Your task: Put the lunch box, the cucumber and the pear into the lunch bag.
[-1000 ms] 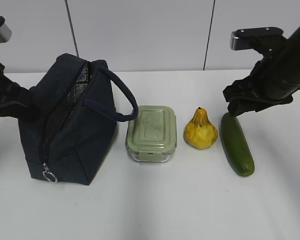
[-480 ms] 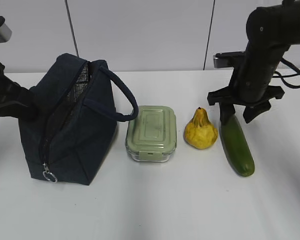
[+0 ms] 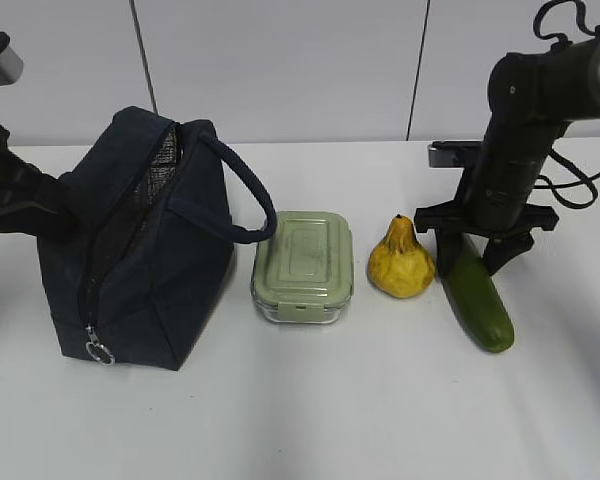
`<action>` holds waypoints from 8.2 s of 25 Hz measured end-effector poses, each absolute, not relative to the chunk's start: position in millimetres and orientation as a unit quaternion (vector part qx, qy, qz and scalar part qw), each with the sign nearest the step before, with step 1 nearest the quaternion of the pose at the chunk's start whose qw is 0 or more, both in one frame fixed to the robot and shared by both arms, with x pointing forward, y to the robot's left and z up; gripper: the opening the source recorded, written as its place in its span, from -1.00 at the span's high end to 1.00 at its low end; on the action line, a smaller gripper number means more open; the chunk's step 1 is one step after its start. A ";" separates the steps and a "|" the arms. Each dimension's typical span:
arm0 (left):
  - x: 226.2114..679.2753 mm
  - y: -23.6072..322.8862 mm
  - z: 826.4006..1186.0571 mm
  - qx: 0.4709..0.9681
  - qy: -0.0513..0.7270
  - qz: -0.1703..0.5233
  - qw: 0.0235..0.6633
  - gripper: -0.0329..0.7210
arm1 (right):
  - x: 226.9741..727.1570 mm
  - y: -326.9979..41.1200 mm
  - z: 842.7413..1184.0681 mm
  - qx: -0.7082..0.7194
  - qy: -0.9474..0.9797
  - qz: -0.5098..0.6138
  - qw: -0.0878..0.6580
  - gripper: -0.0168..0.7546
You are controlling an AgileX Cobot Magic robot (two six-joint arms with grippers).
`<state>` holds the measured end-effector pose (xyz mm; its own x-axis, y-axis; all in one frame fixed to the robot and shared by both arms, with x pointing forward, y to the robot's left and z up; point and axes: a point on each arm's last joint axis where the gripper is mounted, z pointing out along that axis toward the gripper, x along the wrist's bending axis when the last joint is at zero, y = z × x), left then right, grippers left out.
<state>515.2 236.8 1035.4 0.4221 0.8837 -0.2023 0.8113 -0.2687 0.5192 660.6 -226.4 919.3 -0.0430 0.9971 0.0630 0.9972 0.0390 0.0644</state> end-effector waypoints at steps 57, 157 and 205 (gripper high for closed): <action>515.3 236.5 1035.6 0.793 0.535 0.063 0.286 0.96 | 668.8 -75.1 1091.9 -0.301 -0.761 -0.575 0.000 -0.63; 514.2 236.2 1035.4 0.795 0.534 0.057 0.283 0.96 | 649.1 -102.4 1089.6 -0.472 -0.809 -0.352 0.005 0.01; 512.9 235.9 1034.9 0.797 0.533 0.050 0.280 0.96 | 645.0 -175.0 869.9 -0.604 -0.614 -0.433 0.267 -0.45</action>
